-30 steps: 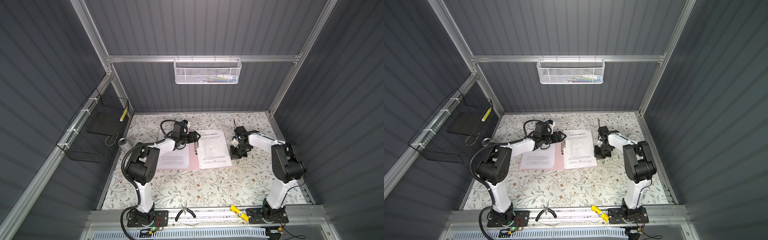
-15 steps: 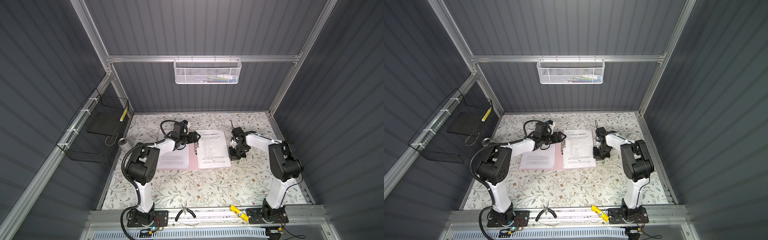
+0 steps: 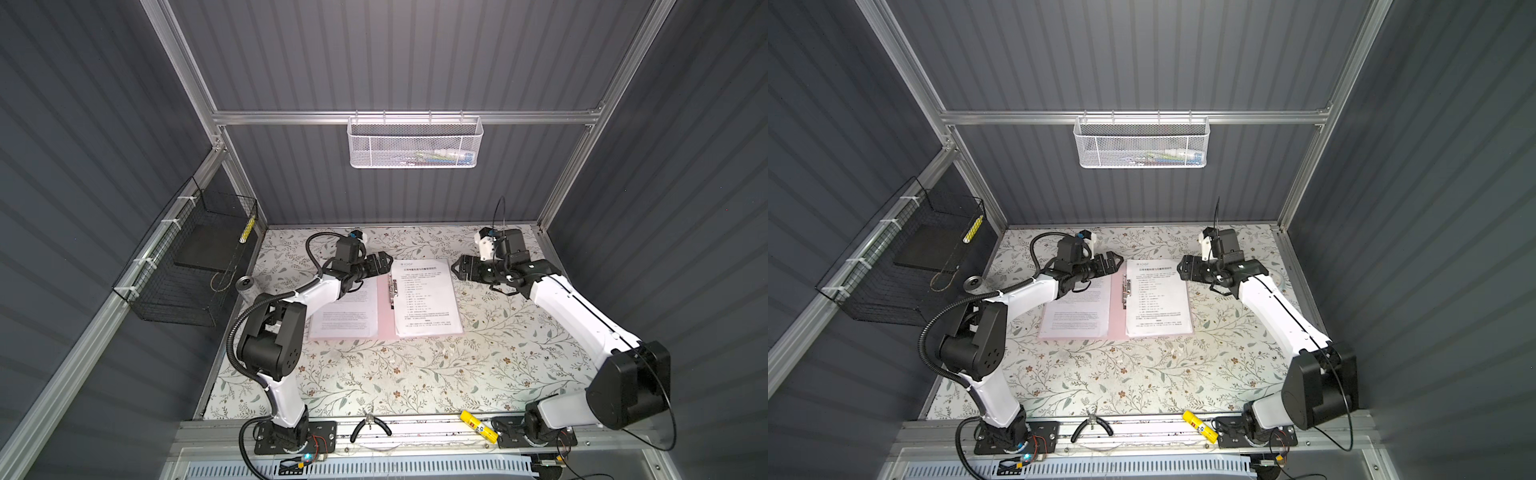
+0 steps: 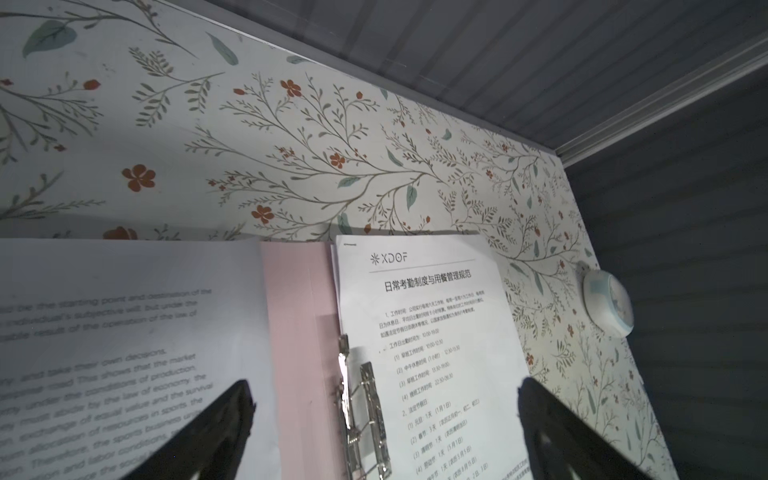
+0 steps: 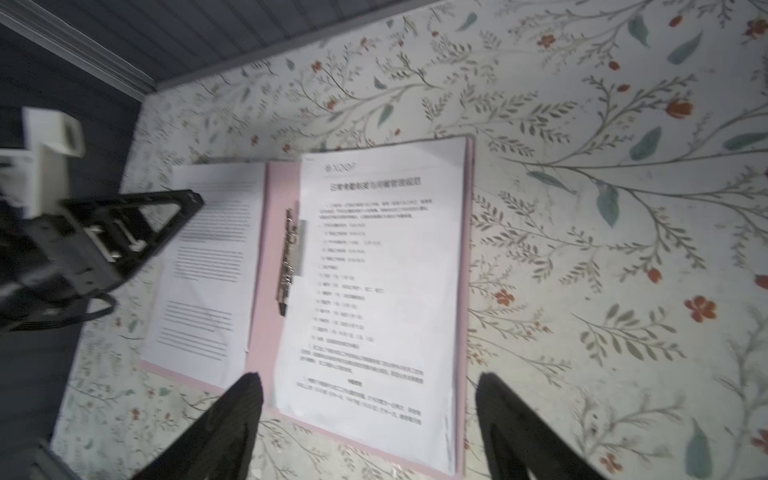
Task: Put the files into the folder
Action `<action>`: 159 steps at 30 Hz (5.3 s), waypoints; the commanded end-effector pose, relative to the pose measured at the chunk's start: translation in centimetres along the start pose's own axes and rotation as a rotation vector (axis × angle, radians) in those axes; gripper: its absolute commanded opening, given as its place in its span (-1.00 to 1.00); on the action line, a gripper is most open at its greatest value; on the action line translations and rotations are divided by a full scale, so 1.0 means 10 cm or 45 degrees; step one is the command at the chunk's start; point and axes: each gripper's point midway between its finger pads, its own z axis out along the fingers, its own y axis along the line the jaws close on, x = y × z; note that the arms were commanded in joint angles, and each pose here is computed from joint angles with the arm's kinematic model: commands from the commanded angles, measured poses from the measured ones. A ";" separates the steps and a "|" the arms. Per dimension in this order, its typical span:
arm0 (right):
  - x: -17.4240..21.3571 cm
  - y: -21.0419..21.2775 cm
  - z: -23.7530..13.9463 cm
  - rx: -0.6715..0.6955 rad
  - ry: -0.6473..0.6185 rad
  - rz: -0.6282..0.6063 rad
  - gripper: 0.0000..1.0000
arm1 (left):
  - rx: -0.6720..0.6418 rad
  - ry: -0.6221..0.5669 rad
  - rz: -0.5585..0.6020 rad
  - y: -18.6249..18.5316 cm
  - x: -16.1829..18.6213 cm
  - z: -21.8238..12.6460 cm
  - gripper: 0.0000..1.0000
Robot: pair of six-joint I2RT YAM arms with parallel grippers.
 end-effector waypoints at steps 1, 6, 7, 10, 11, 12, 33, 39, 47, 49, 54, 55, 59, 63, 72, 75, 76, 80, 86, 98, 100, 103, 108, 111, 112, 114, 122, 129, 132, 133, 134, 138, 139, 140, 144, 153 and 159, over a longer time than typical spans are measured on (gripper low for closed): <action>-0.08 0.16 0.14 -0.122 0.011 0.077 0.74 | 0.100 0.046 0.006 -0.09 0.01 0.06 0.99; 0.08 0.20 0.32 -0.175 0.110 0.037 0.83 | 0.112 0.072 0.092 -0.14 0.13 0.14 0.97; 0.11 0.17 0.36 -0.167 0.121 0.044 0.83 | 0.121 0.077 0.088 -0.13 0.15 0.16 0.95; 0.18 0.14 0.47 -0.173 0.152 0.057 0.80 | 0.178 0.116 0.081 -0.16 0.22 0.25 0.89; 0.20 0.12 0.50 -0.167 0.163 0.067 0.79 | 0.193 0.132 0.079 -0.17 0.24 0.29 0.87; 0.21 0.12 0.52 -0.169 0.173 0.070 0.78 | 0.207 0.143 0.078 -0.18 0.26 0.32 0.86; 0.29 0.04 0.69 -0.135 0.253 0.088 0.82 | 0.237 0.273 0.069 -0.18 0.49 0.79 0.76; 0.33 0.01 0.69 -0.123 0.259 0.093 0.82 | 0.204 0.286 0.065 -0.13 0.54 0.84 0.76; 0.34 0.01 0.71 -0.123 0.265 0.098 0.82 | 0.185 0.276 0.063 -0.09 0.56 0.83 0.76; 0.35 0.00 0.72 -0.121 0.269 0.100 0.83 | 0.195 0.283 0.061 -0.10 0.57 0.84 0.76; 0.35 -0.01 0.74 -0.119 0.273 0.099 0.83 | 0.225 0.296 0.052 -0.12 0.60 0.86 0.75; 0.36 -0.01 0.73 -0.120 0.273 0.100 0.82 | 0.229 0.297 0.054 -0.13 0.60 0.86 0.75; 0.36 0.00 0.74 -0.124 0.276 0.101 0.83 | 0.248 0.307 0.057 -0.16 0.61 0.88 0.75; 0.35 0.01 0.74 -0.126 0.273 0.101 0.83 | 0.259 0.325 0.059 -0.19 0.66 0.90 0.75; 0.34 -0.03 0.74 -0.104 0.266 0.096 0.84 | 0.299 0.315 0.078 -0.32 0.60 0.92 0.73; 0.35 -0.03 0.74 -0.105 0.269 0.101 0.85 | 0.302 0.308 0.082 -0.34 0.58 0.90 0.74; 0.35 -0.02 0.74 -0.107 0.268 0.101 0.85 | 0.303 0.307 0.085 -0.35 0.58 0.90 0.74; 0.35 -0.02 0.74 -0.106 0.268 0.098 0.85 | 0.302 0.301 0.090 -0.38 0.56 0.86 0.73; 0.32 -0.10 0.76 -0.059 0.251 0.097 0.86 | 0.304 0.296 0.095 -0.41 0.54 0.82 0.73; 0.30 -0.82 1.26 0.293 0.324 0.115 0.77 | 0.314 0.282 0.100 -0.46 0.49 0.78 0.72; 0.33 -0.86 1.36 0.300 0.339 0.125 0.77 | 0.315 0.281 0.099 -0.46 0.48 0.78 0.72; 0.38 -0.90 1.49 0.293 0.363 0.146 0.77 | 0.313 0.281 0.100 -0.46 0.48 0.77 0.72; 0.44 -0.89 1.61 0.264 0.383 0.166 0.77 | 0.313 0.278 0.100 -0.47 0.47 0.76 0.72; 0.46 -0.85 1.64 0.239 0.391 0.172 0.76 | 0.315 0.277 0.102 -0.48 0.46 0.76 0.72; 0.46 -0.84 1.64 0.232 0.390 0.173 0.76 | 0.315 0.279 0.101 -0.47 0.47 0.76 0.72; 0.46 -0.81 1.66 0.216 0.392 0.177 0.75 | 0.318 0.279 0.098 -0.47 0.47 0.77 0.72; 0.47 -0.72 1.75 0.190 0.405 0.164 0.75 | 0.330 0.272 0.104 -0.52 0.45 0.75 0.71; 0.50 -0.64 1.79 0.184 0.420 0.149 0.75 | 0.312 0.306 0.088 -0.43 0.60 0.74 0.72; 0.51 -0.62 1.80 0.184 0.419 0.144 0.75 | 0.313 0.305 0.086 -0.43 0.60 0.74 0.72; 0.51 -0.61 1.80 0.185 0.420 0.142 0.75 | 0.315 0.306 0.086 -0.43 0.61 0.74 0.72; 0.51 -0.60 1.81 0.187 0.418 0.137 0.75 | 0.315 0.306 0.087 -0.43 0.61 0.74 0.72; 0.50 -0.57 1.80 0.201 0.417 0.116 0.76 | 0.314 0.308 0.088 -0.43 0.61 0.74 0.72; 0.50 -0.57 1.80 0.200 0.417 0.118 0.75 | 0.313 0.307 0.087 -0.43 0.61 0.74 0.71; 0.50 -0.57 1.81 0.201 0.417 0.118 0.75 | 0.313 0.308 0.087 -0.43 0.62 0.74 0.72; 0.49 -0.60 1.78 0.234 0.404 0.129 0.77 | 0.308 0.311 0.084 -0.42 0.63 0.74 0.72; 0.25 -0.62 1.52 0.293 0.278 0.127 0.85 | 0.323 0.290 0.102 -0.48 0.58 0.65 0.71; 0.21 -0.55 1.42 0.266 0.252 0.124 0.85 | 0.369 0.256 0.127 -0.59 0.56 0.56 0.71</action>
